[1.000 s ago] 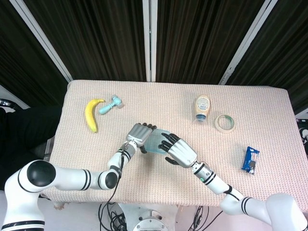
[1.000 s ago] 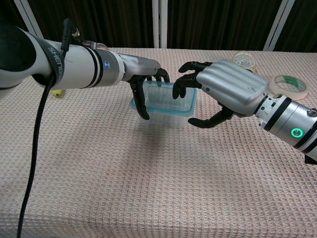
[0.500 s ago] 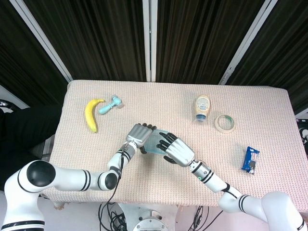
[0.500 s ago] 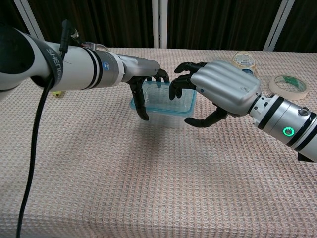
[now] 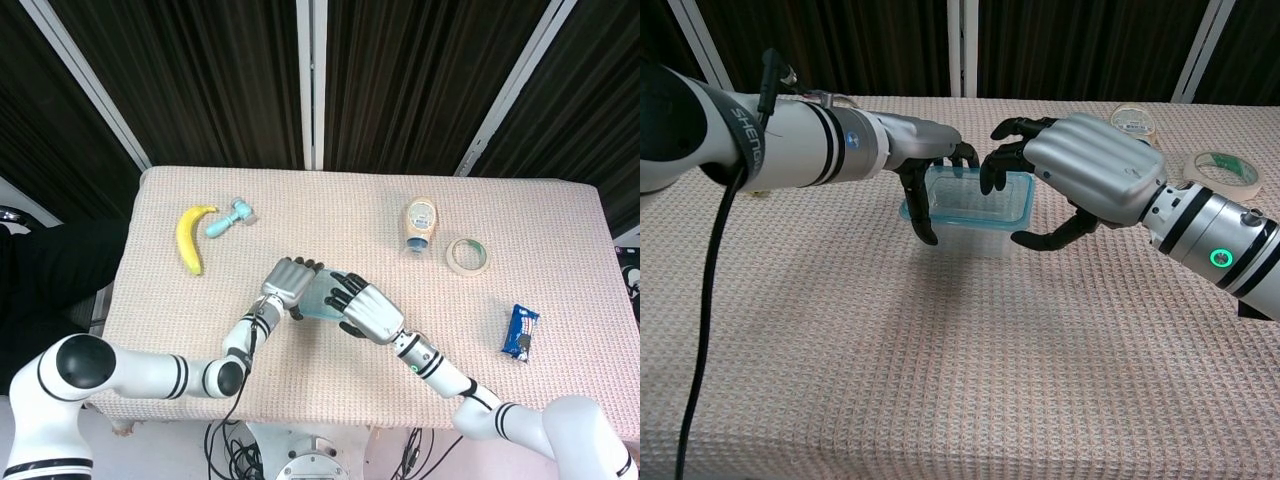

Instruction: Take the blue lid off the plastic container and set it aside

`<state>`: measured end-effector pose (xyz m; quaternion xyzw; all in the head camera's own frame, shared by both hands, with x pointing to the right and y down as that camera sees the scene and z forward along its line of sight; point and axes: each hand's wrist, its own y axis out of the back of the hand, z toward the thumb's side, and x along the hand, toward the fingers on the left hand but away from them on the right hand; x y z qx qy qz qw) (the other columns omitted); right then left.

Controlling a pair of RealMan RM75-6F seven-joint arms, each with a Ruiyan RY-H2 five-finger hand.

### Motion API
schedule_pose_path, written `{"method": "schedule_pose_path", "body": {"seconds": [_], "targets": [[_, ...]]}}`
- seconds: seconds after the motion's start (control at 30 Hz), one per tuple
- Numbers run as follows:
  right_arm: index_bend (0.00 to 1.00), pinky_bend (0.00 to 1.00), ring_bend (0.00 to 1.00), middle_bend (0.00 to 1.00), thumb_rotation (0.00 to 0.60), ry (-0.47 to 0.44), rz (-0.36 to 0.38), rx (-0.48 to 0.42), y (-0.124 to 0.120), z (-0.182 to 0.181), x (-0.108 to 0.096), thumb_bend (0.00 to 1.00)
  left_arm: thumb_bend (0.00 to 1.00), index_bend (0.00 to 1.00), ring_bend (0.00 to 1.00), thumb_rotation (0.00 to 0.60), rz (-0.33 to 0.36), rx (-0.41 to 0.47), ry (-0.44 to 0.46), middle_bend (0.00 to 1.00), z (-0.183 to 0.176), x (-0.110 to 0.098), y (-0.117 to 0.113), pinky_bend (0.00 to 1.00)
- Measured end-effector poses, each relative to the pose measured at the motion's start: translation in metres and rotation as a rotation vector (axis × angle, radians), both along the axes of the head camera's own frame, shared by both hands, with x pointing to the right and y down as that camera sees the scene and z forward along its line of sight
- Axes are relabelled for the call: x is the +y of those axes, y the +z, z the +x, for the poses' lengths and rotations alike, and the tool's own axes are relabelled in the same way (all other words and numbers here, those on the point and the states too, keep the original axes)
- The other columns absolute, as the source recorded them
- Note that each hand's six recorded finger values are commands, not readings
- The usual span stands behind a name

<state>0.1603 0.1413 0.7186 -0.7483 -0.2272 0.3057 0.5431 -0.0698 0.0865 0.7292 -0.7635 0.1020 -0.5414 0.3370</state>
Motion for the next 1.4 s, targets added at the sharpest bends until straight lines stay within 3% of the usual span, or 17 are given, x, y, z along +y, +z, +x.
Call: {"method": "schedule_pose_path", "body": {"seconds": [0.4, 0.63, 0.87, 0.97, 1.13, 1.4], "targets": [[0.39, 0.27, 0.14, 0.37, 0.6, 0.007, 0.006, -0.011, -0.008, 0.0, -0.006, 0.21, 0.17, 0.25, 0.22, 0.6, 0.06, 0.005, 0.034, 0.32, 0.005, 0.004, 0.004, 0.27], [0.45, 0.3, 0.2, 0.41, 0.6, 0.005, 0.025, -0.014, -0.006, -0.001, -0.007, 0.35, 0.17, 0.24, 0.22, 0.6, 0.031, 0.029, 0.018, 0.31, 0.004, 0.005, 0.002, 0.26], [0.48, 0.33, 0.22, 0.42, 0.6, -0.008, 0.048, -0.03, -0.002, -0.008, -0.008, 0.41, 0.17, 0.18, 0.22, 0.6, 0.006, 0.055, 0.019, 0.29, 0.002, 0.007, -0.002, 0.26], [0.49, 0.34, 0.23, 0.42, 0.6, -0.015, 0.051, -0.034, -0.001, -0.012, -0.008, 0.4, 0.17, 0.11, 0.17, 0.6, 0.0, 0.065, 0.016, 0.25, 0.001, 0.008, -0.004, 0.24], [0.54, 0.34, 0.24, 0.43, 0.6, -0.024, 0.054, -0.042, -0.001, -0.017, -0.007, 0.41, 0.16, 0.06, 0.04, 0.6, -0.003, 0.078, 0.011, 0.13, -0.001, 0.009, -0.006, 0.11], [0.67, 0.34, 0.25, 0.45, 0.6, -0.026, 0.072, -0.06, -0.002, -0.02, -0.006, 0.41, 0.15, 0.03, 0.0, 0.6, 0.011, 0.074, 0.014, 0.07, -0.007, 0.01, -0.011, 0.06]]}}
